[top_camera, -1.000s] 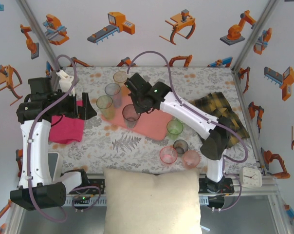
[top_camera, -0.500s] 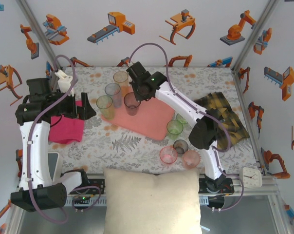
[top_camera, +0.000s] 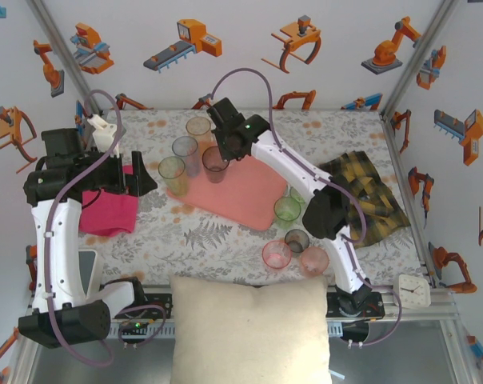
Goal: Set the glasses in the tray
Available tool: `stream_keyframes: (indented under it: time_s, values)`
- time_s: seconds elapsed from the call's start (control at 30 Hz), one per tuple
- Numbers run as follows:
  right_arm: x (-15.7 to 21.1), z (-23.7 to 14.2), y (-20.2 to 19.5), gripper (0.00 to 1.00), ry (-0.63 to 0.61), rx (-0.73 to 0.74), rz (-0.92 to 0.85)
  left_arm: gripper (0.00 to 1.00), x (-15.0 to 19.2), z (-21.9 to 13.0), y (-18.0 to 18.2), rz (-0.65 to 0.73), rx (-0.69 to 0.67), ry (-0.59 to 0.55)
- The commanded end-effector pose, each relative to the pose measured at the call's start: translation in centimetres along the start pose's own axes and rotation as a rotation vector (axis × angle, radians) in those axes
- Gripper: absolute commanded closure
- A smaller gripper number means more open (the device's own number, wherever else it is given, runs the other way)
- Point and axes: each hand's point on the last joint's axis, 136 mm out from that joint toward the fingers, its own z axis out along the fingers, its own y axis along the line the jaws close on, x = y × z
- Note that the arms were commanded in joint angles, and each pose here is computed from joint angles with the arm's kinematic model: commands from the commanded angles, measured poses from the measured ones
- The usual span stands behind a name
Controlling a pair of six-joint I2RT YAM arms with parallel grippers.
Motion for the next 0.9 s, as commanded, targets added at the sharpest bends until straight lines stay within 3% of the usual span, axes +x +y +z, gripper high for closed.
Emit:
stream_keyframes:
  time_s: [0.0, 0.87]
  values:
    - [-2.0, 0.0, -0.2, 0.95, -0.059, -0.006, 0.016, 0.03, -0.1, -0.5, -0.6, -0.007, 0.024, -0.024]
    - [-1.0, 2.3, 0.1, 0.93, -0.016, -0.004, 0.017, 0.03, -0.1, -0.6, -0.8, -0.007, 0.029, -0.036]
